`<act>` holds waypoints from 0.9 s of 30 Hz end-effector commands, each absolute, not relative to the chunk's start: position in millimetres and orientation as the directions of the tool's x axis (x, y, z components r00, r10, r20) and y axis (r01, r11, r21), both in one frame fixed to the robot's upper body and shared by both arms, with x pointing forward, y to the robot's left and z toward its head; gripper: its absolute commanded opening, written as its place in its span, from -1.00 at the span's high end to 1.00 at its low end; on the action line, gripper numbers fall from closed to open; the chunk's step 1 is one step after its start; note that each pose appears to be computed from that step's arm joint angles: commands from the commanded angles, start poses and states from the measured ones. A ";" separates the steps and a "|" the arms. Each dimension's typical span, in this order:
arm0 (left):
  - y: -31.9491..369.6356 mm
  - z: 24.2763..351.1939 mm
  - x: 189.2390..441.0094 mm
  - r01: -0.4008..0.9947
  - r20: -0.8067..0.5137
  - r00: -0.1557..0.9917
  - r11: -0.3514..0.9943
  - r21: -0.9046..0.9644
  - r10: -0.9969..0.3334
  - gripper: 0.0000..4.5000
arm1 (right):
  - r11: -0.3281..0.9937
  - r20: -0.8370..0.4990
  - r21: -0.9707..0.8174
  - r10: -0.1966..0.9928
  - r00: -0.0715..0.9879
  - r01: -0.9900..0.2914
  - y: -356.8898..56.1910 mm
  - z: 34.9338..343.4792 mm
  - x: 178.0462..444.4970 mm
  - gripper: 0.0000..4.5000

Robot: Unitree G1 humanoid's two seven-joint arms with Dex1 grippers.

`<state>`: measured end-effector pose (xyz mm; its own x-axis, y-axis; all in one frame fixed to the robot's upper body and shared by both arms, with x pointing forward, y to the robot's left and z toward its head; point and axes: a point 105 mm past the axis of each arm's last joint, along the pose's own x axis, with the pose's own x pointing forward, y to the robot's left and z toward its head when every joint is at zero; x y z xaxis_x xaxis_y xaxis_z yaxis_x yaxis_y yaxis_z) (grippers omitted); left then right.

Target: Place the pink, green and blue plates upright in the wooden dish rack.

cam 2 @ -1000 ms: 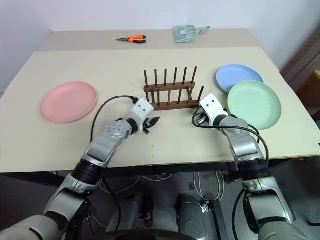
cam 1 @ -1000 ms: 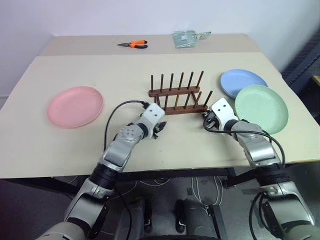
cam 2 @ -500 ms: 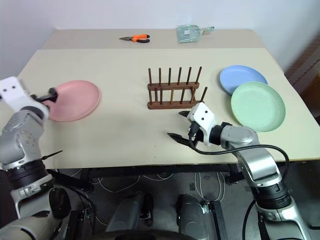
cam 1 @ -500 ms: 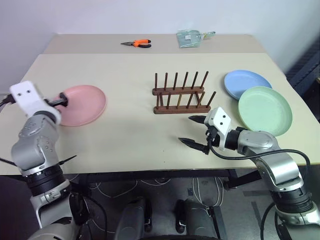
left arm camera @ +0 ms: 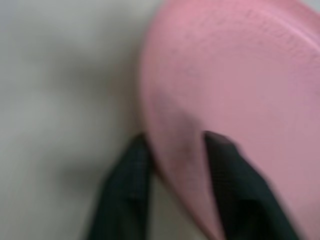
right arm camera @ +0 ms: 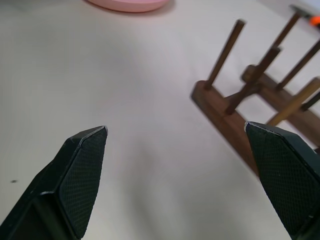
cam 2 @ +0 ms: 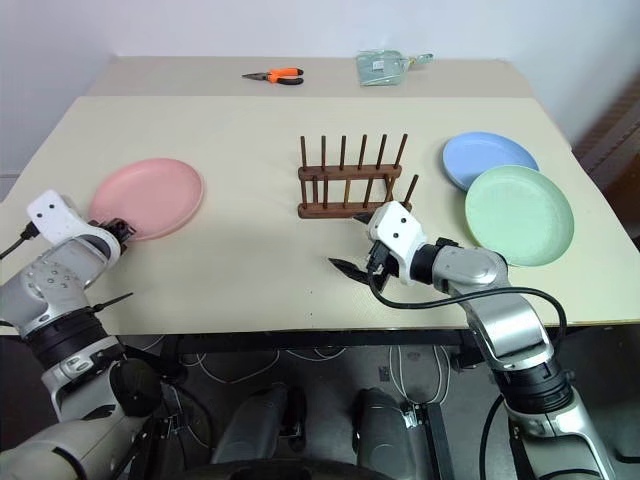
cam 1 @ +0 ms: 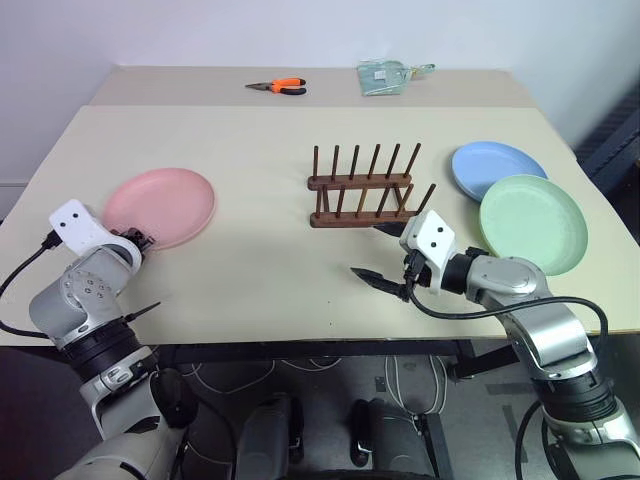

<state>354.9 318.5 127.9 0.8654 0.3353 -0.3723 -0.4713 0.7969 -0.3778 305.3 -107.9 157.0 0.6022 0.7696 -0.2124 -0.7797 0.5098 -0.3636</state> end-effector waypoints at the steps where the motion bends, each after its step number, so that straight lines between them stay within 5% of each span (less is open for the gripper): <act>1: 281.7 192.3 375.8 -0.247 -0.085 0.969 0.914 -0.321 0.232 0.99 | 0.522 -0.138 -0.411 0.775 0.617 -0.747 -105.7 182.8 310.2 -1.00; 9: 163.2 284.1 373.0 0.152 0.264 0.959 0.972 -0.177 -0.102 0.99 | 0.363 -0.042 -0.742 0.814 0.579 -0.563 -64.7 224.9 316.2 -1.00; 19: 93.8 306.2 349.3 0.369 0.285 0.911 0.897 -0.245 -0.297 0.99 | 0.270 0.043 -0.939 0.708 0.705 -0.214 -54.1 236.7 358.5 -1.00; 22: 90.7 303.9 346.5 0.384 0.271 0.908 0.892 -0.238 -0.319 1.00 | 0.251 0.047 -0.951 0.692 0.721 -0.179 -58.7 236.9 363.3 -0.64; 27: 97.6 296.8 351.1 0.358 0.233 0.925 0.894 -0.269 -0.300 1.00 | 0.244 0.067 -0.960 0.675 0.734 -0.137 -66.0 239.4 364.3 0.47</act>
